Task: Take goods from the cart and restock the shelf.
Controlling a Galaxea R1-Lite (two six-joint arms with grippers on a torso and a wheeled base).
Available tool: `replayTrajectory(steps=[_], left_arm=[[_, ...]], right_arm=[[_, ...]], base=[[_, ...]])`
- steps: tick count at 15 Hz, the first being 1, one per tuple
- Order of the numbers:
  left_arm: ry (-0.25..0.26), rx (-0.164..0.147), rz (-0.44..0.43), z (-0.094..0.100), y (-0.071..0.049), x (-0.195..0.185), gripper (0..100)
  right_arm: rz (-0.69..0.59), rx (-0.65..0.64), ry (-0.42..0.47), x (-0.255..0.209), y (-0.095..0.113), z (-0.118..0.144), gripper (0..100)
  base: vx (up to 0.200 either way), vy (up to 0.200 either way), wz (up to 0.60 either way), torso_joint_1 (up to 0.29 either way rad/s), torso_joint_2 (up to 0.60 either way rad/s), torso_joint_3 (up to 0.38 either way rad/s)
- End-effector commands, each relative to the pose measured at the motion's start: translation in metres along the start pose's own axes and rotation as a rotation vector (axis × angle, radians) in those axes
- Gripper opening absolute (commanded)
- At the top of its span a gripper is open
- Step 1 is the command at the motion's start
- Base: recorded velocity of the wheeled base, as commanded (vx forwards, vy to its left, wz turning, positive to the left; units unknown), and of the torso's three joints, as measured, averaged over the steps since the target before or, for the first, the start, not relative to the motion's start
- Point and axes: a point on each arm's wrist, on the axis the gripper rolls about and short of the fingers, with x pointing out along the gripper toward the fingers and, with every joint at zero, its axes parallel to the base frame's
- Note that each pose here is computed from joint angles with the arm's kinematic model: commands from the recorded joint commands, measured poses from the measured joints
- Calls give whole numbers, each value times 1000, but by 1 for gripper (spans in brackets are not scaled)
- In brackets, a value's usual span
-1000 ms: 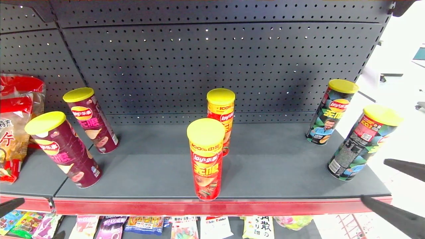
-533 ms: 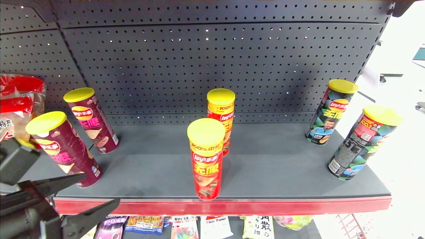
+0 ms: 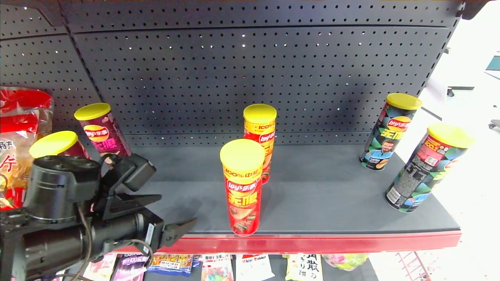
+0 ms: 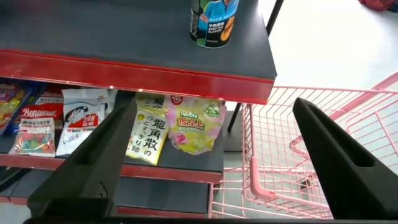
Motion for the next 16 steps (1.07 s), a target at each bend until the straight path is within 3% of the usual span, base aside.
replayTrajectory(steps=[1,7,16], left_arm=[[72,6,-9,-2,-3,28,100],[97,6,6,10,-1,62,100],[101,30,-28,18,-12,89,100]], right_arm=[[-2,-1,1,0,0,0,100],[-14,0,3,0,0,0,100],[-15,5,4,0,0,0,100]], base=[[0,0,0,0,0,0],[0,0,0,0,0,0],[0,0,0,0,0,0]])
